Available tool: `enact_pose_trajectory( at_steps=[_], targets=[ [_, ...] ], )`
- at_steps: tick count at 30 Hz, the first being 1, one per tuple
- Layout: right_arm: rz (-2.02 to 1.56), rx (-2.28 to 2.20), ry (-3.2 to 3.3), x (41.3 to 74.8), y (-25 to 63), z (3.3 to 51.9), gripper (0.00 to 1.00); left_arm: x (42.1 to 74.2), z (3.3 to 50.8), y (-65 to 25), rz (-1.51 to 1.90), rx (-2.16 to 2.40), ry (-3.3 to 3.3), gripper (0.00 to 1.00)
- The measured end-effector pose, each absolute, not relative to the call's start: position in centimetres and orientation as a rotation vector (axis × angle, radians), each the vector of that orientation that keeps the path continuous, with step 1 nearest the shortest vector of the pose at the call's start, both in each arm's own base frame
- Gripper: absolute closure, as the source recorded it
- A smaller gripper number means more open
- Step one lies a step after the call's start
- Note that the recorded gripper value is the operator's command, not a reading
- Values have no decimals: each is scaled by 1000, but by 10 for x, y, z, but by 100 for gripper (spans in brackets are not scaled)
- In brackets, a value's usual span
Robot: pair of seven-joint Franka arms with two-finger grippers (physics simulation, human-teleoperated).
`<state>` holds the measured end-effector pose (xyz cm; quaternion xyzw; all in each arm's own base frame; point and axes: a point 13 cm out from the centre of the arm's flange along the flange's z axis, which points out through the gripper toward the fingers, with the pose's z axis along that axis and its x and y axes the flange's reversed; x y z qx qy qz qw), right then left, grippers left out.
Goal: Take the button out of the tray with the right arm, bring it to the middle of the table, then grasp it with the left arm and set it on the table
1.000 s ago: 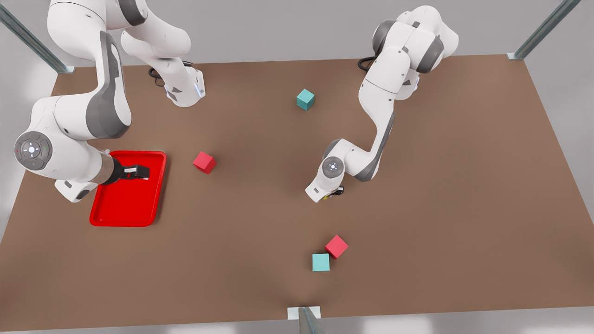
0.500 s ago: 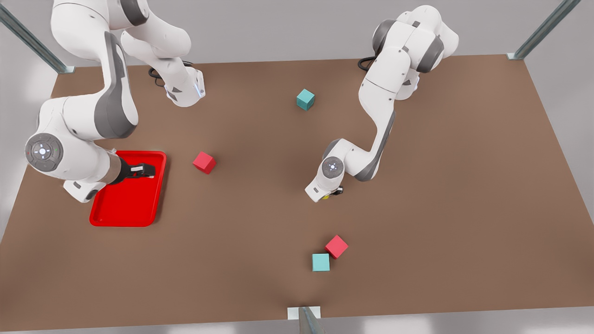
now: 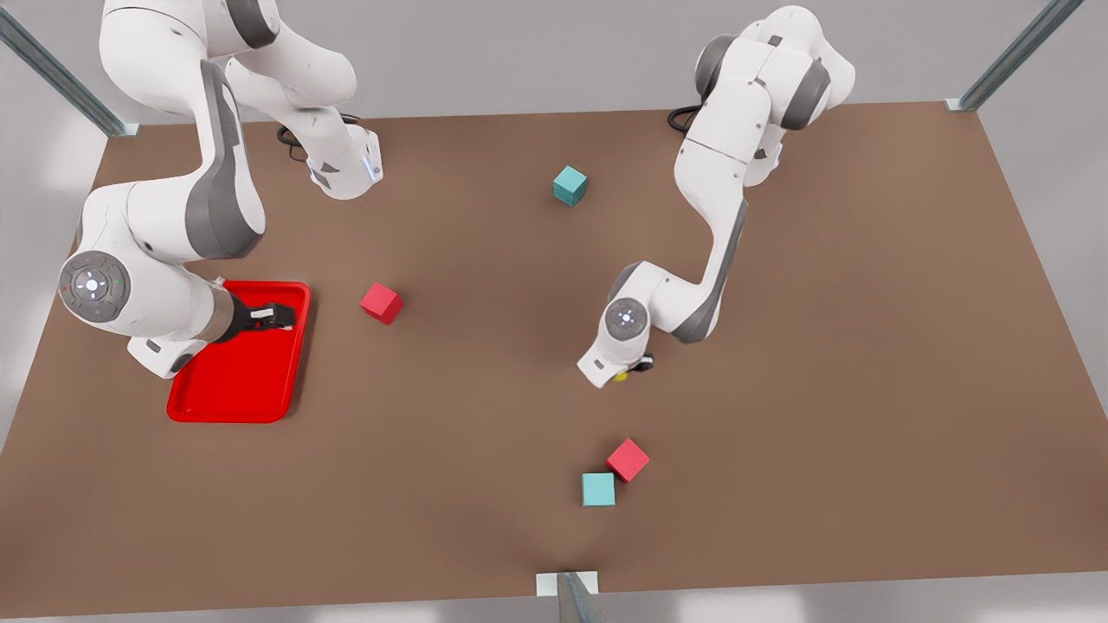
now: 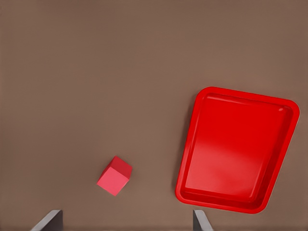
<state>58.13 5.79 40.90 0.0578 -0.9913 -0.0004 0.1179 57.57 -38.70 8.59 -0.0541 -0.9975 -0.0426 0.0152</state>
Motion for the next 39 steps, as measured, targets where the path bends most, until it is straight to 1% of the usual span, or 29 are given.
enact_pose_trajectory(
  at_steps=[2, 5, 8, 11, 13, 17, 23, 29, 36, 39],
  targets=[
    [-1, 167, -2900, 581, 57, 409, 0, 585, 113, -392, -198, -140, -3125, 56],
    [-1, 169, -2900, 581, 57, 409, 0, 592, 137, -390, -354, -3, -3169, 55],
    [-1, 173, -2899, 581, 58, 409, 0, 589, 154, -384, -597, 194, -3214, 55],
    [0, 179, -2897, 581, 60, 408, 0, 590, 163, -360, -845, 498, -3223, 55],
    [0, 180, -2895, 580, 61, 407, 0, 582, 159, -352, -1019, 673, -3222, 55],
    [3, 196, -2890, 580, 68, 405, 0, 575, 144, -318, -1343, 1073, -3162, 55],
    [4, 194, -2889, 580, 67, 405, 0, 569, 117, -282, -1613, 1587, -3048, 55],
    [4, 190, -2891, 580, 66, 406, 0, 573, 101, -260, -1723, 1975, -2991, 55],
    [5, 193, -2889, 580, 68, 405, 0, 578, 79, -245, -1754, 2282, -2964, 55],
    [19, 257, -2853, 576, 96, 393, 0, 581, 73, -240, -1726, 2394, -2948, 55]
  ],
)
